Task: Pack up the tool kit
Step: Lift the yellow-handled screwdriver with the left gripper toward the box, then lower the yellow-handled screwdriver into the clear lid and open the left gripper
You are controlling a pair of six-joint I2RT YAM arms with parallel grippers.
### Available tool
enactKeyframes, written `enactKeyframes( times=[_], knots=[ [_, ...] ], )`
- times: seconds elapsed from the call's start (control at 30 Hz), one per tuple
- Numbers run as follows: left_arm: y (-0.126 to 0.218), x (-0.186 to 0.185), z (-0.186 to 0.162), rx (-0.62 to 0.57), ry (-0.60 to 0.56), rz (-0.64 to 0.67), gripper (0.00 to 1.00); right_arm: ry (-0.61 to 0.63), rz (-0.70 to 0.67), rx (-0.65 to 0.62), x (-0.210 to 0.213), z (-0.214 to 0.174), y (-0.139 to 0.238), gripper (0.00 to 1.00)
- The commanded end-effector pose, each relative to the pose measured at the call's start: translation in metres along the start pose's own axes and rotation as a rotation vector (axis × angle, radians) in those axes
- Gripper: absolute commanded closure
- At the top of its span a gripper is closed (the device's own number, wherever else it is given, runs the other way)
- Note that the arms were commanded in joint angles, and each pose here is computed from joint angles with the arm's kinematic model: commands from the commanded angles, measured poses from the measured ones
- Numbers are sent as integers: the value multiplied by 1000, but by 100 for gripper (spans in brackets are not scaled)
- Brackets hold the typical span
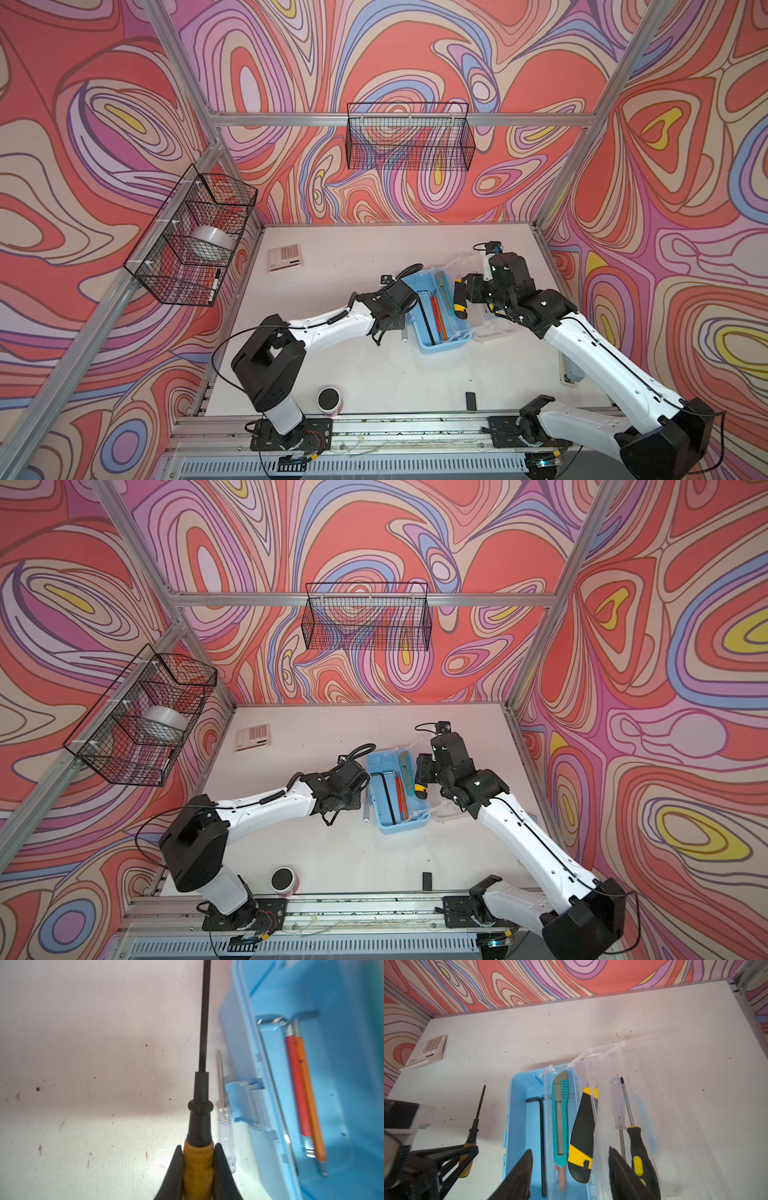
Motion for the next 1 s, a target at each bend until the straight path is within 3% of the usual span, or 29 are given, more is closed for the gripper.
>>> enactKeyframes(
  times=[0.0,0.13,0.37,0.6,0.97],
  knots=[
    [28,-23,32,-120,93,-151,100,-77,-41,-114,-10,21,18,42],
    [47,-72,69,-220,200,-412,100,-126,-25,-190,-13,36,39,42],
    [58,-162,103,-322,256,-684,100,-157,-26,-247,-17,47,60,43],
    [43,-213,118,-335,323,-776,100,-151,-26,-281,-19,55,78,43],
    [10,-251,124,-334,496,-915,100,-126,-17,-296,-18,60,91,43]
  ],
)
Point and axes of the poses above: each gripper's point midway between its finger pads, its own y axis back along the fingers, its own x axis along the line the jaws close on, z = x × y, the point moved 2 cm from there along y, back along the fingers, and after that the axes turned 13 degrees about -y, right-handed, at the moved point
